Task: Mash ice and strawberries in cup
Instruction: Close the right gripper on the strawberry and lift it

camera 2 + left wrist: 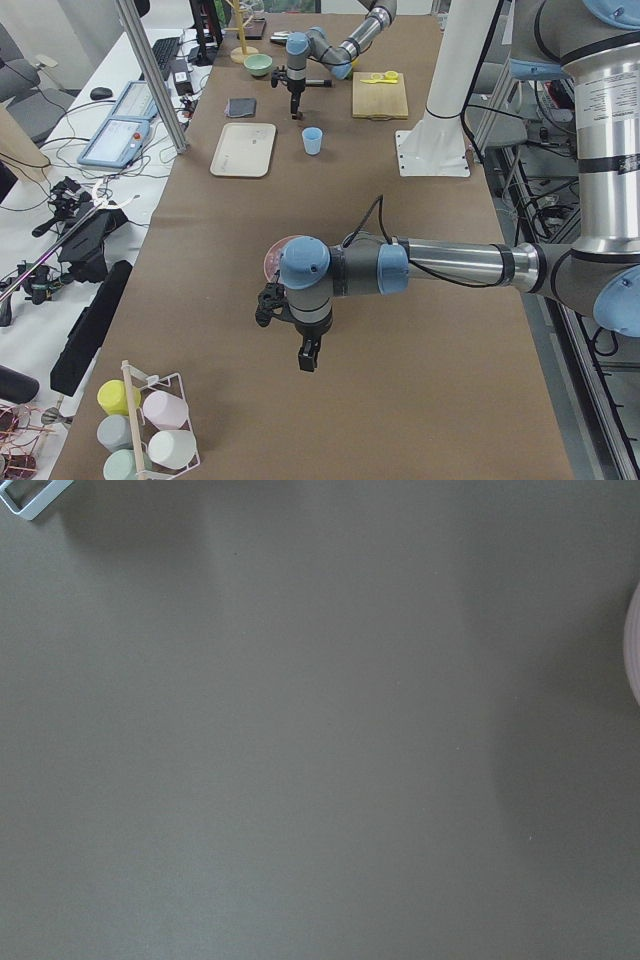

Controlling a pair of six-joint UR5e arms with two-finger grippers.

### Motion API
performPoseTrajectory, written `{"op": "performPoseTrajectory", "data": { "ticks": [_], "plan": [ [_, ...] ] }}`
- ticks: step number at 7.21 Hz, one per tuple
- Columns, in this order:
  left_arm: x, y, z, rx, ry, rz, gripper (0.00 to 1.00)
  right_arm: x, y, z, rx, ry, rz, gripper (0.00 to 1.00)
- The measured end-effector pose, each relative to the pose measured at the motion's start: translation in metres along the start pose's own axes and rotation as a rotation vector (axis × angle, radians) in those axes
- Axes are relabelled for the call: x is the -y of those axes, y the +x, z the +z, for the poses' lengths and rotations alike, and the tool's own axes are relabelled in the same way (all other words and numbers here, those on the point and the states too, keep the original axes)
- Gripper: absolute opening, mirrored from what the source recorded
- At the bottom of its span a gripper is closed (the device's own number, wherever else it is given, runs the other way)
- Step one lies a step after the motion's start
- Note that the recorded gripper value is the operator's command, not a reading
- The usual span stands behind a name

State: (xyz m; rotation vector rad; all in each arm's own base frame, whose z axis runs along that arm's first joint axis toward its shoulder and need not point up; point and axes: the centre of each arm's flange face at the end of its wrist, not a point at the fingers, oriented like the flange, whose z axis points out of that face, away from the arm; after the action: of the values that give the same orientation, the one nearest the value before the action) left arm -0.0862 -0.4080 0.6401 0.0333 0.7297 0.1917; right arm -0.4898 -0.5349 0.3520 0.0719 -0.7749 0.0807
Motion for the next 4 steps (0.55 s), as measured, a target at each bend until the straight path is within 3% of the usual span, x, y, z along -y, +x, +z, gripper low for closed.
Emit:
{"op": "performPoseTrajectory", "data": {
  "ticks": [1,2,4],
  "plan": [
    [0.0005,0.0001,-0.0002,0.000,0.001,0.000,0.99,-0.0022,0.0002,0.0025,-0.004,0.000,0.001,0.15],
    [0.0006,0.0003,-0.0004,0.000,0.003,0.001,0.99,-0.0038,0.0004,0.0037,-0.006,-0.002,0.003,0.00],
    [0.0009,0.0006,-0.0007,-0.001,0.004,0.002,0.99,-0.0063,-0.0005,0.0025,-0.005,-0.005,-0.005,0.00]
  ]
}}
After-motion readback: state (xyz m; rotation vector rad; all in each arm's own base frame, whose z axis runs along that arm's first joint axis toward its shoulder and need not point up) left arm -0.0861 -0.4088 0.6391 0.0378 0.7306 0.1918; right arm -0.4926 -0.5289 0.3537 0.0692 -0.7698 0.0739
